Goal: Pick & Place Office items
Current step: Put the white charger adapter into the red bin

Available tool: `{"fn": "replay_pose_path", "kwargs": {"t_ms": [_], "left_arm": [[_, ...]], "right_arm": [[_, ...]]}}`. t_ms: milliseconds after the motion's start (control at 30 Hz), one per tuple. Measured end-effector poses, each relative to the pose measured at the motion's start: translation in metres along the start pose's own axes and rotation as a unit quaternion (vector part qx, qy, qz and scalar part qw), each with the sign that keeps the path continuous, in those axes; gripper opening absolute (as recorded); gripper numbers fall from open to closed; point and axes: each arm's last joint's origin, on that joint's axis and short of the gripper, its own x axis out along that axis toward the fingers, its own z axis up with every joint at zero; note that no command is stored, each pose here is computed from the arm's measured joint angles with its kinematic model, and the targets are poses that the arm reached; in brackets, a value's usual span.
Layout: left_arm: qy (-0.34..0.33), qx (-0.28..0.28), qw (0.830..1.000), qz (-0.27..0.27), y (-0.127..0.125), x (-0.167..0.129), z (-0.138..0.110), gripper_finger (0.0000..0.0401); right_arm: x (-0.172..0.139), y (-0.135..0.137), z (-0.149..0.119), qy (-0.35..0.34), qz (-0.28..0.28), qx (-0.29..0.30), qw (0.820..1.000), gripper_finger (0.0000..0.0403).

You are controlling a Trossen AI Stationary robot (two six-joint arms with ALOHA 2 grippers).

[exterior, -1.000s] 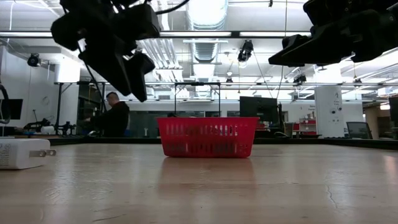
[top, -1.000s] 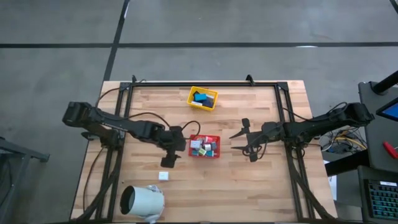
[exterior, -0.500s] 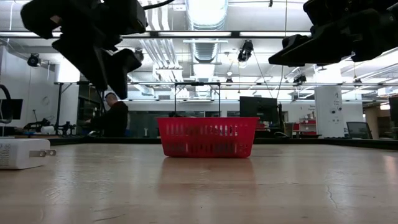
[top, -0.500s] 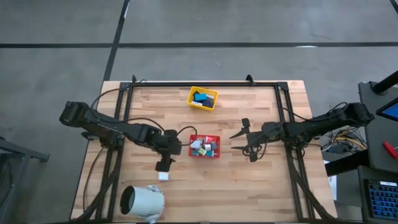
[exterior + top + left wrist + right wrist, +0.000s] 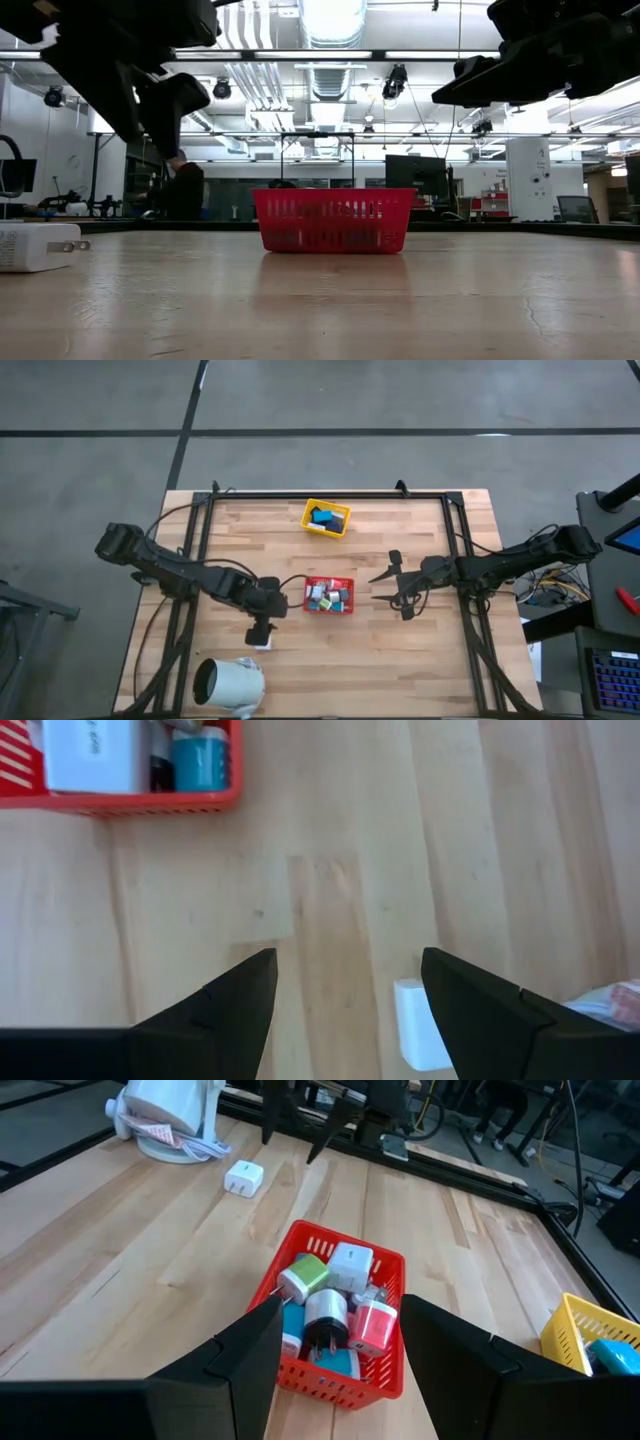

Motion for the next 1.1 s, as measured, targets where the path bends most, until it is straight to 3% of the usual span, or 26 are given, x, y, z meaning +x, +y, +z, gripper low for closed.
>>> {"fn": "replay_pose_path", "kwargs": {"t_ms": [433,1100], "left_arm": [[0.018,-0.032,0.999,-0.014,-0.024,0.001,-0.008,0.0255],[0.079,-0.076,0.993,-0.043,-0.043,0.03,-0.014,0.0255]], "right_arm": [[0.0,0.0,-0.001,0.002,0.0,0.004,1.0,0.0201],[0.0,0.001,-0.003,0.014,0.003,0.01,1.0,0.0201]]}}
